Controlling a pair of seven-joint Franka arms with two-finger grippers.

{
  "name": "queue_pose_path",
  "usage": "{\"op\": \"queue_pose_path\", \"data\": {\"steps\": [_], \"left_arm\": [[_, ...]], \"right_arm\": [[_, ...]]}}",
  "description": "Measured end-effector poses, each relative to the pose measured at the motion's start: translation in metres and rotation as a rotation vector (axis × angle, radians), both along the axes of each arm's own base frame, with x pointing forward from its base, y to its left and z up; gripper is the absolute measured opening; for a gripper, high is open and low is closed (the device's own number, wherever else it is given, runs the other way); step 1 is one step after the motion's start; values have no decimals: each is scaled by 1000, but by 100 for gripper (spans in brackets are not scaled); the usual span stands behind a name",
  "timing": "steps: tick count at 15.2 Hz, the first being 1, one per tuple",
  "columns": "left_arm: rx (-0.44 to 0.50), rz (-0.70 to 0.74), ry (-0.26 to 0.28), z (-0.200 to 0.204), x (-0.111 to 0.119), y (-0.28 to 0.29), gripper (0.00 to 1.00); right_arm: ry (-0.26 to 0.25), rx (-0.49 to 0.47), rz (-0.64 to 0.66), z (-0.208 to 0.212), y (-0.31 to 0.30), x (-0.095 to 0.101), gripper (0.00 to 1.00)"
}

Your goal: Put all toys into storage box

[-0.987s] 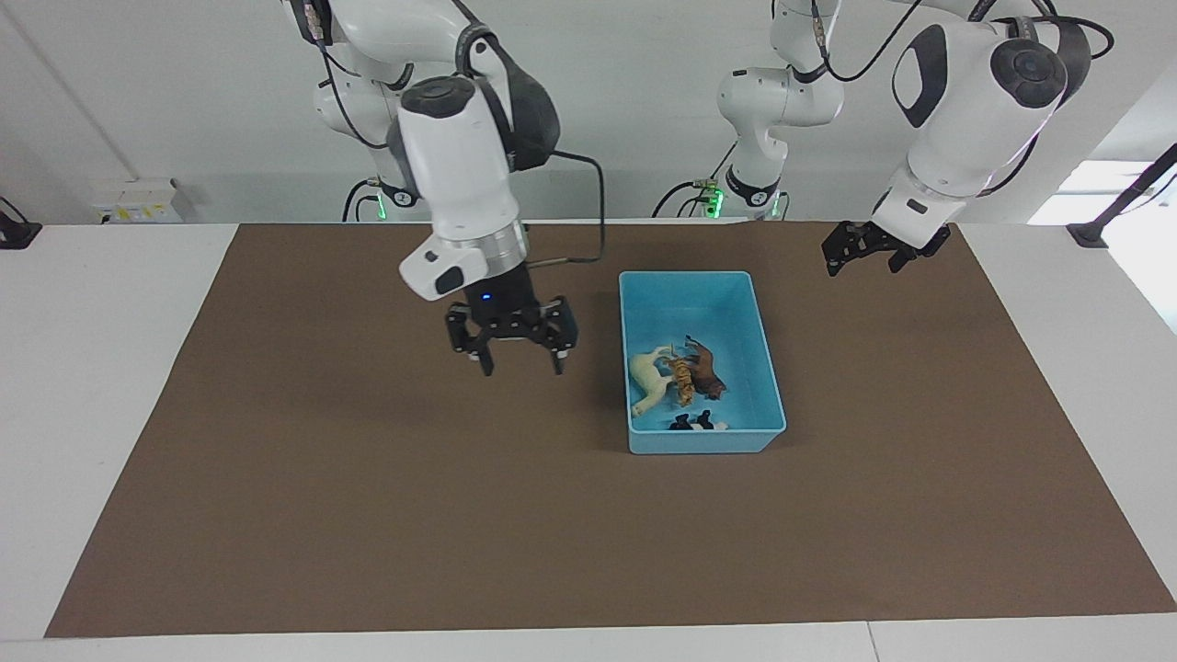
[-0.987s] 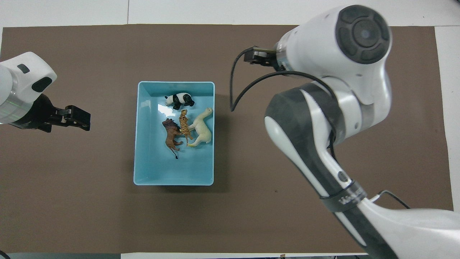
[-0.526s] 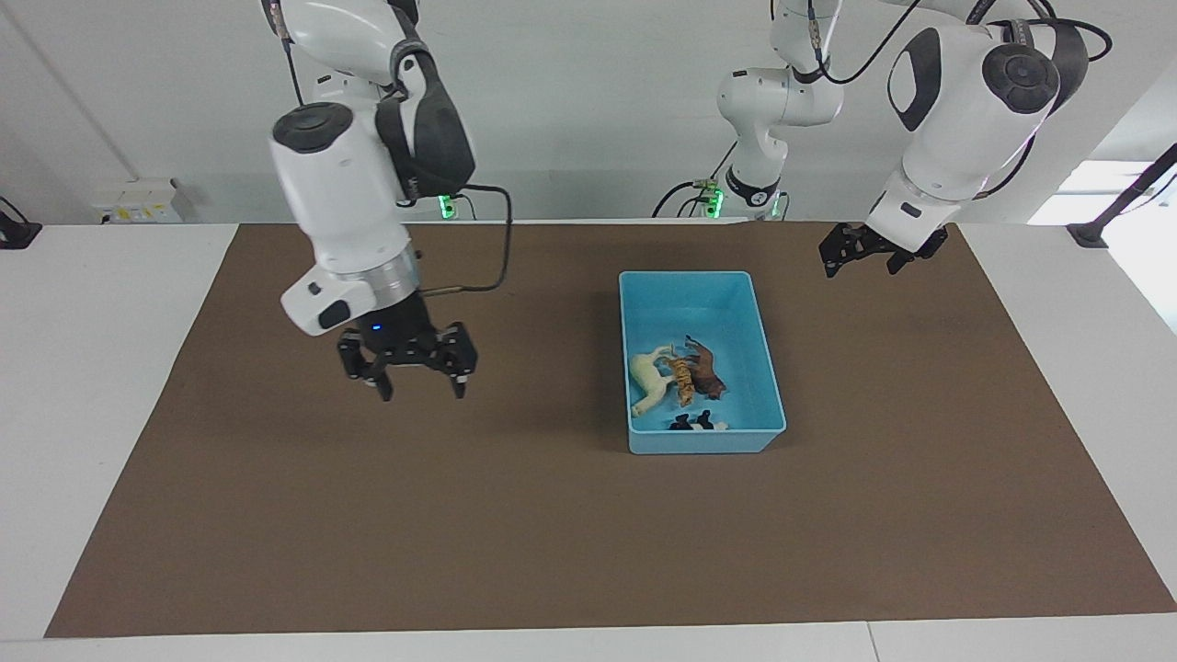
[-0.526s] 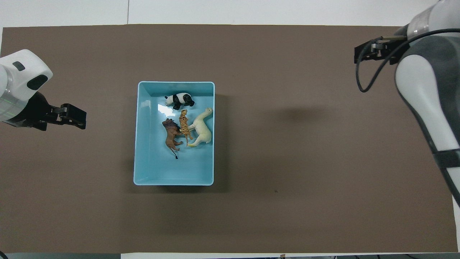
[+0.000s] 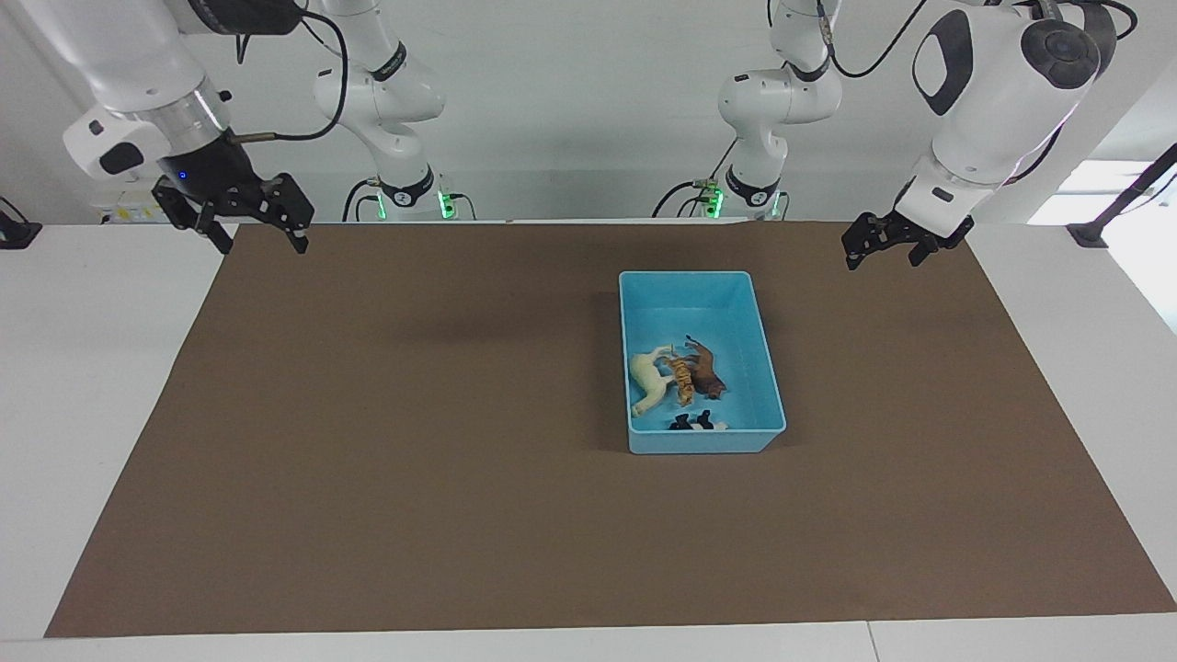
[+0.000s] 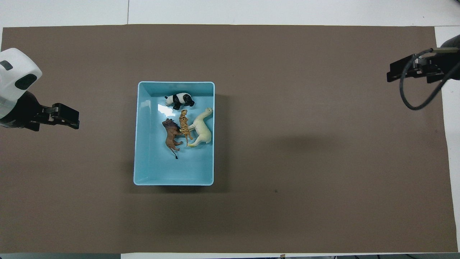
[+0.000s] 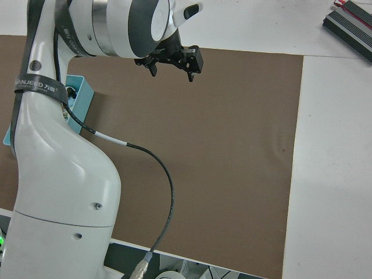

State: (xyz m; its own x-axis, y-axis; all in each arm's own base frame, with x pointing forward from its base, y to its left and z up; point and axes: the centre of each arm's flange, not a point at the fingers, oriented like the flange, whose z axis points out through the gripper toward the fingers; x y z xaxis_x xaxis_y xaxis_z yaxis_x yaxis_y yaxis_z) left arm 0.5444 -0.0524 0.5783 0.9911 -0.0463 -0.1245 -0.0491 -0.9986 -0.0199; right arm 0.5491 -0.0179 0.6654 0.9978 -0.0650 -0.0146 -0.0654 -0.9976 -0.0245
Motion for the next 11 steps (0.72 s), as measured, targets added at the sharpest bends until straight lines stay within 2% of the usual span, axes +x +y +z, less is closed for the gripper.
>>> {"op": "queue_pose_path", "data": {"steps": [4,7,11], "left_arm": [[-3,-25,-2,2,0,-2,100],[-4,-30,2,0,1,1,100],[-5,-27,5,-2,2,3,100]], "right_arm": [[34,-44,11,-14,-11,-8,100],[7,-50,12,-21,-12,-3,100],[12,-49,11,-25,-13,-4,100]]}}
